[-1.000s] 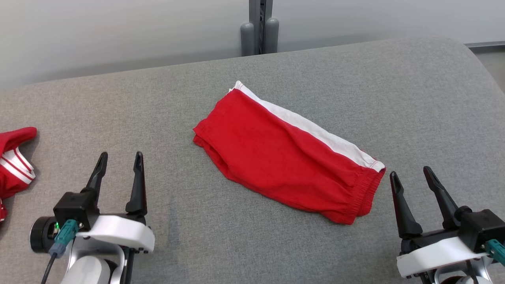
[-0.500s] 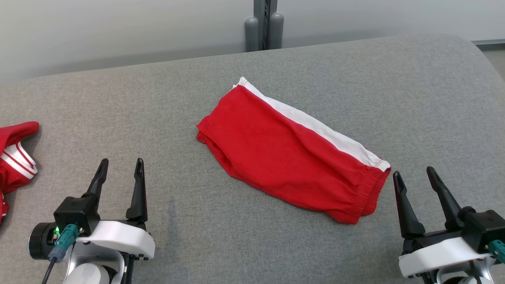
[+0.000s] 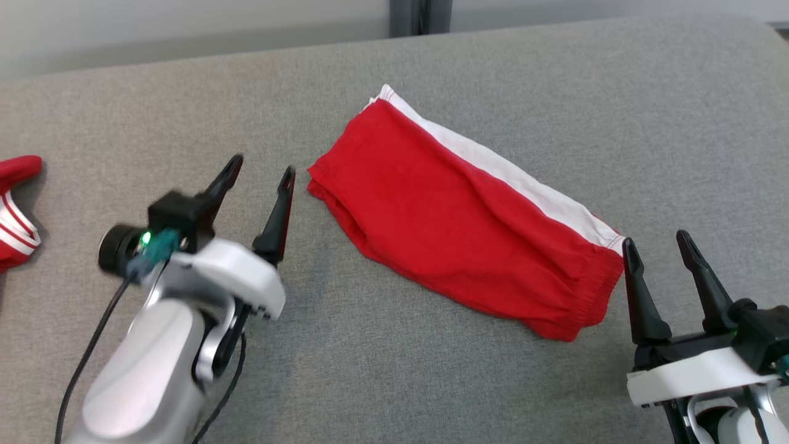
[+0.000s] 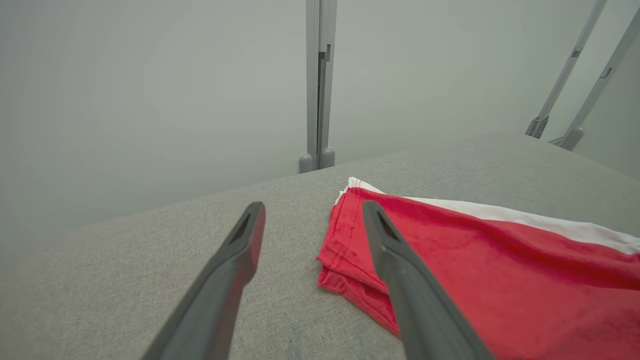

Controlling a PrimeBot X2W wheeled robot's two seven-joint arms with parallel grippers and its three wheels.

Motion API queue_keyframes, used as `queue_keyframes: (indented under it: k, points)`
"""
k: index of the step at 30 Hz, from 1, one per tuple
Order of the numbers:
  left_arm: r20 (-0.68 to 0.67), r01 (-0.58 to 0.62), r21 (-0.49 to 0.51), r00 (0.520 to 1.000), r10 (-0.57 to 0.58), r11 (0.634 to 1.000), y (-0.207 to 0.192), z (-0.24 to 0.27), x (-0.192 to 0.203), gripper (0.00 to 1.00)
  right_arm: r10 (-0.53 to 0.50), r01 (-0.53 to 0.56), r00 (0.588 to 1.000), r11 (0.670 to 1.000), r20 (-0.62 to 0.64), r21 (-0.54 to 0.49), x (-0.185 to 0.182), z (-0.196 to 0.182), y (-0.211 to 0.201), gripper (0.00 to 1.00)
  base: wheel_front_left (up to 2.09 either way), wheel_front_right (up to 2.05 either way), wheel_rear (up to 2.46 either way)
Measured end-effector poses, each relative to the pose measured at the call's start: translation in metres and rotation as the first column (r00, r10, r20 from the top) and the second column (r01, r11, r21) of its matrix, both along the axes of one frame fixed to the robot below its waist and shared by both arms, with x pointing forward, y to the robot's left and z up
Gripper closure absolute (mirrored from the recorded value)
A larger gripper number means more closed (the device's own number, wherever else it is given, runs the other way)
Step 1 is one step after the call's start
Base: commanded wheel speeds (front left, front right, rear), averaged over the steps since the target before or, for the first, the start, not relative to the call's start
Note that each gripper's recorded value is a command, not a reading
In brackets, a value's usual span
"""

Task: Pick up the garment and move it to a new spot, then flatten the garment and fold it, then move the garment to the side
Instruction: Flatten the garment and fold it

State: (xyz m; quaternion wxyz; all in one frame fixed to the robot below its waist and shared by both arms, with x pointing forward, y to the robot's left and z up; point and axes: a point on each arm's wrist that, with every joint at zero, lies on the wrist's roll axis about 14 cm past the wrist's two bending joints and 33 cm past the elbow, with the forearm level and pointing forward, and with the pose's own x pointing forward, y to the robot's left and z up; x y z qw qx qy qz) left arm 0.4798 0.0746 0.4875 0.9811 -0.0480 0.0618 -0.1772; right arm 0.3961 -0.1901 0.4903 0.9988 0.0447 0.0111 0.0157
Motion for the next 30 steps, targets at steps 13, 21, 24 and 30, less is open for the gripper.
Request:
queue_keyframes:
  k: [13,21,24,30]
  points:
    - [-0.349,0.199,0.024,0.920,-0.178,0.980,-0.050,-0.091,0.041,0.00,-0.018,0.019,0.999,0.999,-0.034,0.026,0.014,-0.020,-0.006,0.00,0.00,0.00,0.00]
    - [-0.497,0.264,0.047,0.843,-0.207,0.963,-0.059,-0.126,0.031,0.60,-0.048,0.049,0.997,0.999,-0.052,0.024,0.010,-0.027,-0.015,0.00,0.00,0.00,0.00]
    - [-0.501,0.269,0.058,0.841,-0.205,0.961,-0.058,-0.128,0.031,1.00,-0.050,0.051,0.997,0.998,-0.053,0.026,0.011,-0.027,-0.016,0.00,0.00,0.00,0.00]
    - [-0.473,0.222,0.053,0.864,-0.171,0.974,-0.051,-0.127,0.032,1.00,-0.047,0.048,0.998,0.998,-0.046,0.030,0.013,-0.026,-0.015,0.00,0.00,0.00,0.00]
